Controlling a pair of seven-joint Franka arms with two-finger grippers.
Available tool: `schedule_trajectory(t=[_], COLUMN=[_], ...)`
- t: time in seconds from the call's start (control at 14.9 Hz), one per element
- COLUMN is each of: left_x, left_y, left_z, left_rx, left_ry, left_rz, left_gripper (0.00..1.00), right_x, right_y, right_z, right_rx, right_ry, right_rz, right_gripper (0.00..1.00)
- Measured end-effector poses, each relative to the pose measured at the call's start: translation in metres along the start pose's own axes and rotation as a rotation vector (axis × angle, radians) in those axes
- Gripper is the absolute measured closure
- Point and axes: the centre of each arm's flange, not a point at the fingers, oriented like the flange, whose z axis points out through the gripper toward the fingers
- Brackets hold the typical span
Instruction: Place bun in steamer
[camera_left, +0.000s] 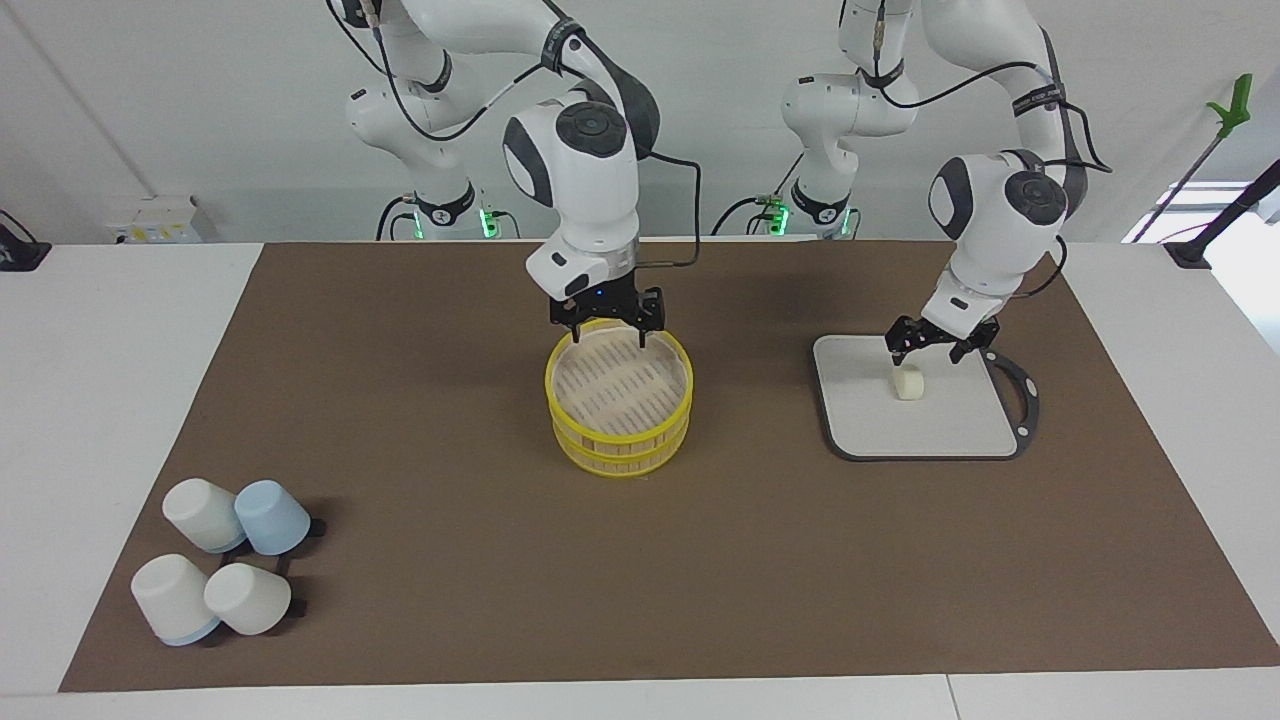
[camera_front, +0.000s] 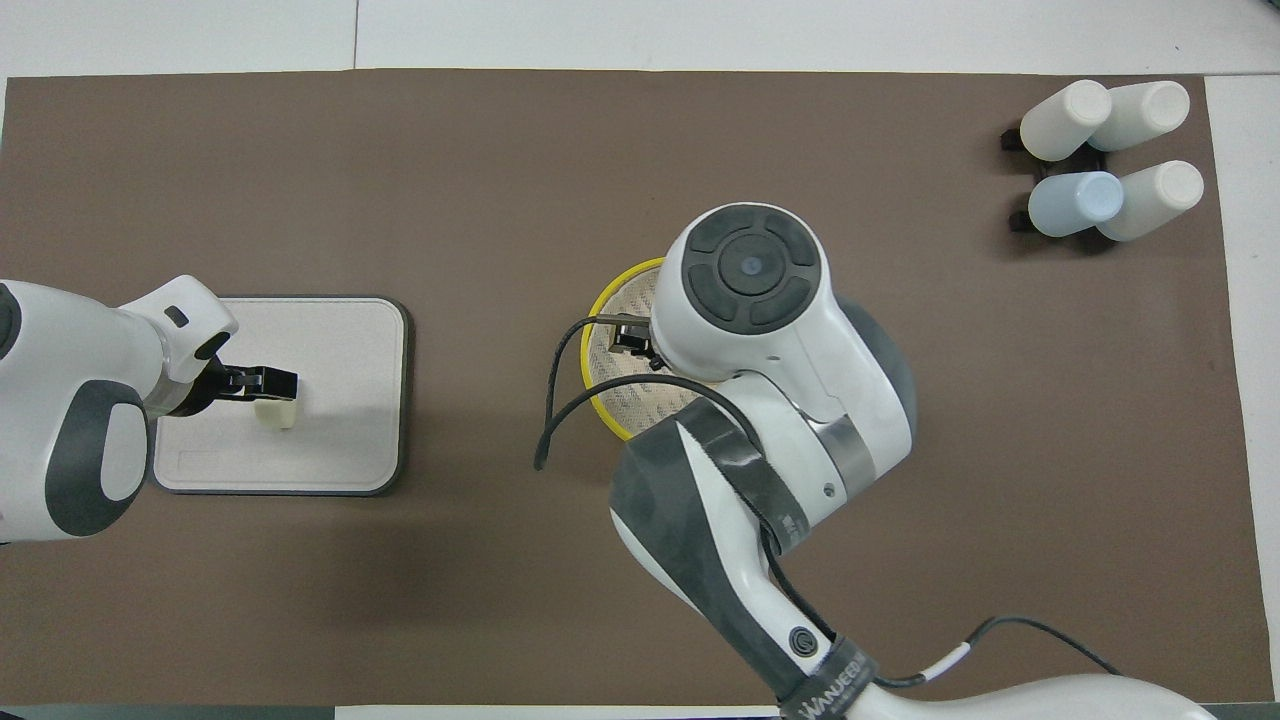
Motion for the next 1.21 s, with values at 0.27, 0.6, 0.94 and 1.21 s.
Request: schedule_trajectory(t=[0.27, 0.6, 0.94, 1.21], left_x=[-0.006, -0.002, -0.001, -0.002], left_y=[0.001, 0.001, 0.001, -0.007], left_z=[0.023, 0.031, 0.039, 0.044], left_rx=[0.0, 0.003, 0.004, 0.004], left_ry=[-0.003, 0.013, 0.0, 0.004], left_rz=[0.007, 0.03, 0.031, 0.02], left_gripper=[0.0, 0.01, 0.01, 0.03], right_x=[-0.012, -0.025, -0.019, -0.016], right_y=[-0.071, -0.101, -0.1, -0.1], right_z=[0.027, 0.044, 0.049, 0.059], right_rx=[-0.027, -0.021, -0.013, -0.004], right_ry=[-0.021, -0.002, 0.02, 0.028], right_rz=[0.052, 0.033, -0.007, -0.061], right_gripper=[0.0, 0.0, 0.0, 0.0])
